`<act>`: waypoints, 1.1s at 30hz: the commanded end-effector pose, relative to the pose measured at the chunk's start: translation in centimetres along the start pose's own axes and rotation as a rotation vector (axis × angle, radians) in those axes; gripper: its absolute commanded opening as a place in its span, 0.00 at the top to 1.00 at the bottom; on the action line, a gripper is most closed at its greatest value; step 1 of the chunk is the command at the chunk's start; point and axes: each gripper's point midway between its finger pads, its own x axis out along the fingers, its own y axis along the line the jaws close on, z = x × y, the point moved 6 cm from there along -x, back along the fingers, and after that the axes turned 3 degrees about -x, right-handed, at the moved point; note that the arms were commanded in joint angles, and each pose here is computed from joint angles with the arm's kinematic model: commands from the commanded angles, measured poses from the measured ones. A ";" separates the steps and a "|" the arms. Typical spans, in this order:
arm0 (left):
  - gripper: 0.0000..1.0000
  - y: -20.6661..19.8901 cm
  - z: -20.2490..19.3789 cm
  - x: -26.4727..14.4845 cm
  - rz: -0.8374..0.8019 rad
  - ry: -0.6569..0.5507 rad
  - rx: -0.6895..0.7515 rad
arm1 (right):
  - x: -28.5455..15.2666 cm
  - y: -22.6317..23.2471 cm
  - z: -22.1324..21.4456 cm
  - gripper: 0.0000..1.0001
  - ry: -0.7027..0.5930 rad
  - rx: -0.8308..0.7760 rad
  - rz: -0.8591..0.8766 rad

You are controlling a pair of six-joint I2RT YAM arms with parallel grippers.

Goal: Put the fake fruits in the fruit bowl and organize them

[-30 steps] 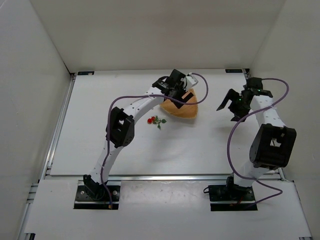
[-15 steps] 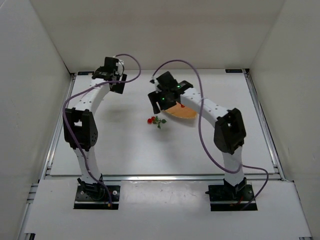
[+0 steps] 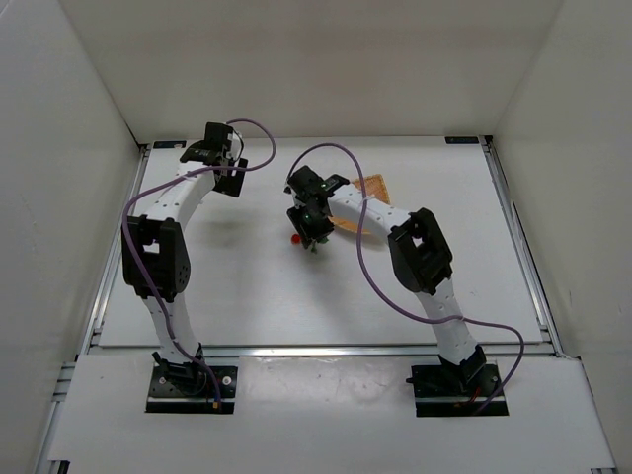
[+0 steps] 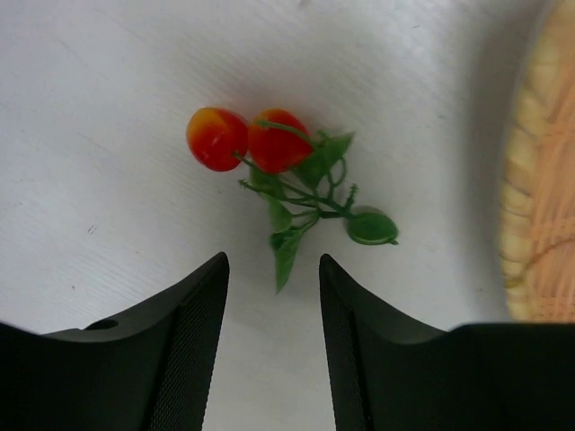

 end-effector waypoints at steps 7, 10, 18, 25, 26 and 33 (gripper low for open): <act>0.01 0.7 1.5 -1.8 -0.002 -0.065 -0.031 | 1.8 0.5 -2.1 0.63 0.111 0.038 -0.049; 0.01 0.7 1.5 -1.8 -0.002 -0.065 -0.031 | 2.7 0.5 -2.5 0.77 0.134 0.040 -0.043; 0.01 0.6 1.6 -1.8 -0.011 -0.067 -0.031 | 0.9 0.4 -1.0 1.00 0.072 0.058 -0.038; 0.01 0.5 1.4 -1.5 -0.012 -0.058 -0.028 | -7.2 2.2 2.3 1.00 -0.122 -0.014 0.090; 0.01 0.5 1.4 -1.5 -0.012 -0.058 -0.028 | -8.2 1.9 2.8 1.00 -0.150 -0.009 0.089; 0.01 0.5 1.4 -1.5 -0.012 -0.058 -0.028 | -13.6 -4.8 5.6 1.00 -0.320 0.152 -0.069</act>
